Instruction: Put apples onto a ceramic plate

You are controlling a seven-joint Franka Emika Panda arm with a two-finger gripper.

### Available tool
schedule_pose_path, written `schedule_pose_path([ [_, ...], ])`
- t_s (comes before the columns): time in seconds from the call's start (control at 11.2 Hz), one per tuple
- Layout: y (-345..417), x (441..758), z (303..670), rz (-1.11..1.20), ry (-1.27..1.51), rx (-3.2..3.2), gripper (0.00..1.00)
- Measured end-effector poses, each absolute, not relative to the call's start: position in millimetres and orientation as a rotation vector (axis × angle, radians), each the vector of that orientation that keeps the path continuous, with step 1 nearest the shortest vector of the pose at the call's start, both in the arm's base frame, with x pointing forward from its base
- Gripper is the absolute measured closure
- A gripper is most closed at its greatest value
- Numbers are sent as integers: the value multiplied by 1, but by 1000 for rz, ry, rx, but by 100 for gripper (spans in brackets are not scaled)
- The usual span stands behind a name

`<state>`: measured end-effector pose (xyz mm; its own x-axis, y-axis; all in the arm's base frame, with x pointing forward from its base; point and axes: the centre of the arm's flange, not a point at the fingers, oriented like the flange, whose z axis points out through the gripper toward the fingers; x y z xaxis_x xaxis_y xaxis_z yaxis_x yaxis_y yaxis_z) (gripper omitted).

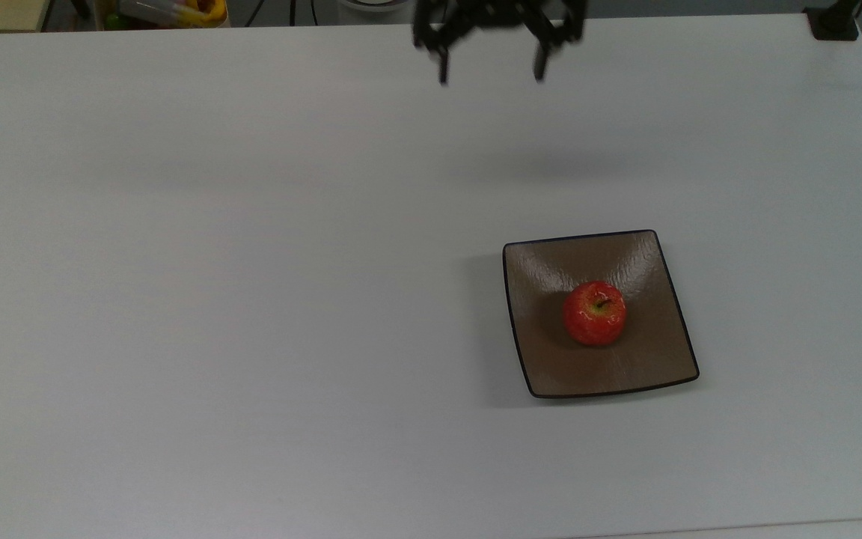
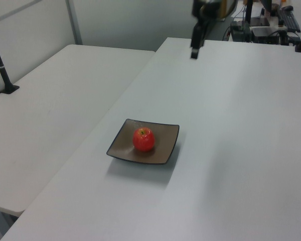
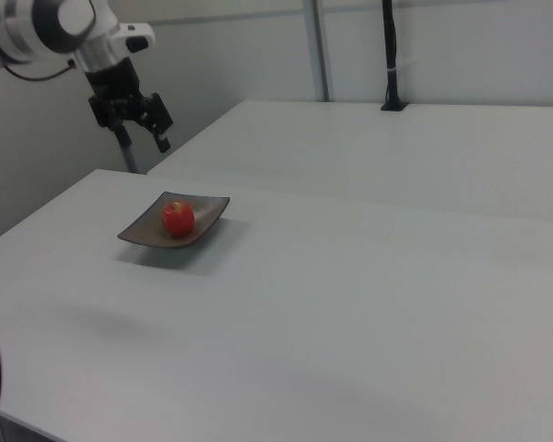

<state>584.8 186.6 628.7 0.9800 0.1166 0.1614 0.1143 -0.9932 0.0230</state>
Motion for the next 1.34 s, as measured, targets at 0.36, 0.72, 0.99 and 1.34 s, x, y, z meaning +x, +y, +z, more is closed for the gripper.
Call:
schedule_pose_path([
  [0.36,120,518,652,10,1,3127,0],
  [0.72,113,500,620,-30,13,3140,0],
  [0.99,97,528,613,150,156,3154,0],
  [1.34,92,540,611,182,160,3172,0],
])
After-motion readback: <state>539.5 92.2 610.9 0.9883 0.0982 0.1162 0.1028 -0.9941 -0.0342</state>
